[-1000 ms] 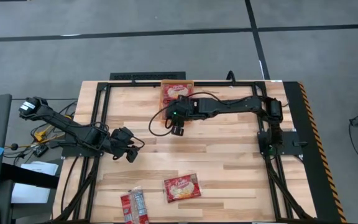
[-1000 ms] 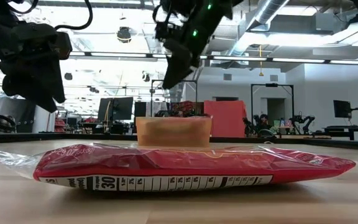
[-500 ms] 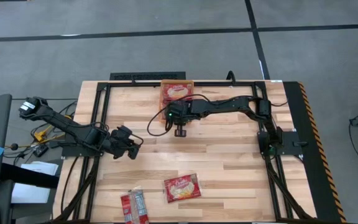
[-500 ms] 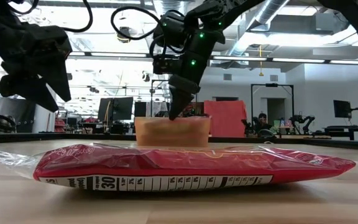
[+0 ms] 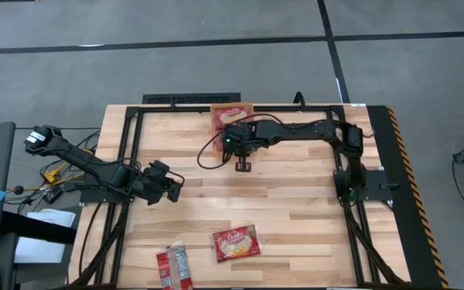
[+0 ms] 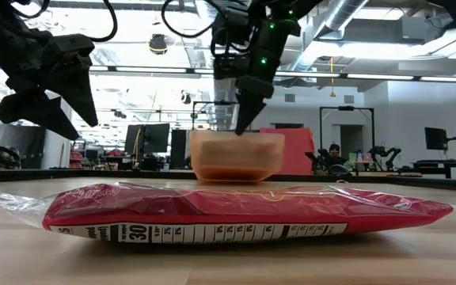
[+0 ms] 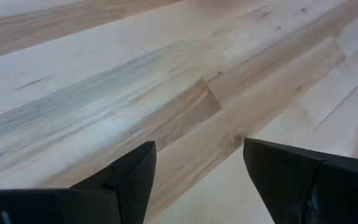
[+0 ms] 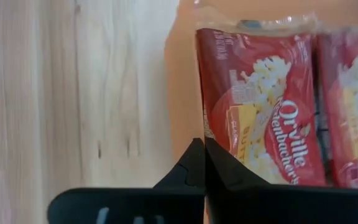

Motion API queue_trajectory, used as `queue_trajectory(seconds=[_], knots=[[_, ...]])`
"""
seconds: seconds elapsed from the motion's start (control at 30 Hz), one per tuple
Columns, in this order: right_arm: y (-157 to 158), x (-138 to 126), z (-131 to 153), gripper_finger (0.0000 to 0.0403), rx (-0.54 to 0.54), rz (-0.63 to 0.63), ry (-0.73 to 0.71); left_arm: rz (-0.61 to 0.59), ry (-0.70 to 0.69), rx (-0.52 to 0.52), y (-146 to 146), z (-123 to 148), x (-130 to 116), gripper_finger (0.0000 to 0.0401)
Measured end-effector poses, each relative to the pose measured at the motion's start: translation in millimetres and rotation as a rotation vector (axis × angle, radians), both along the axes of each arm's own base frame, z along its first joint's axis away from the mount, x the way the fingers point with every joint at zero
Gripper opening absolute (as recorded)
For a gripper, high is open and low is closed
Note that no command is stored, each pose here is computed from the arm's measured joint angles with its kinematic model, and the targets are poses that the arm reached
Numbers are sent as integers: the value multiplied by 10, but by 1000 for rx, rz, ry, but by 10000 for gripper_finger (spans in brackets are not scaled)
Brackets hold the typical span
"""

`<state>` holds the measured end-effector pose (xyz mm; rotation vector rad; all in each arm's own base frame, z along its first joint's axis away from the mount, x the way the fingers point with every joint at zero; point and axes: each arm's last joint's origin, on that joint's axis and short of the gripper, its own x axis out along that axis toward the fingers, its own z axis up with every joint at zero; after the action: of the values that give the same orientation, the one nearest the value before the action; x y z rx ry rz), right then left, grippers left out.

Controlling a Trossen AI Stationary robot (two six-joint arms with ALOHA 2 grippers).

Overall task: Sort popcorn bags into baskets
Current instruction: Adjust the orange bin, then put the red popcorn bag into the orange bin

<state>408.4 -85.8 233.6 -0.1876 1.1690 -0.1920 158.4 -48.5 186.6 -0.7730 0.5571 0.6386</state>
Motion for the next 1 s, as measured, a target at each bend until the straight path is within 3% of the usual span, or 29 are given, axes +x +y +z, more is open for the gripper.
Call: queue_trajectory(seconds=[0.37, 0.47, 0.67, 0.83, 1.0], knots=[[-75, 131, -113, 39, 45, 8, -67, 12, -6, 3, 3, 1, 0, 231], [-100, 91, -207, 54, 83, 17, -10, 18, -9, -1, 3, 1, 0, 231], [-95, 57, -97, 97, 111, 2, -42, 24, -12, -5, 4, 2, 0, 231], [-170, -43, 35, 92, 99, -27, -33, 34, -17, 6, 9, 4, 0, 231], [-163, -139, -23, 80, 281, -37, 40, -44, -7, -28, -19, 12, 21, 231]])
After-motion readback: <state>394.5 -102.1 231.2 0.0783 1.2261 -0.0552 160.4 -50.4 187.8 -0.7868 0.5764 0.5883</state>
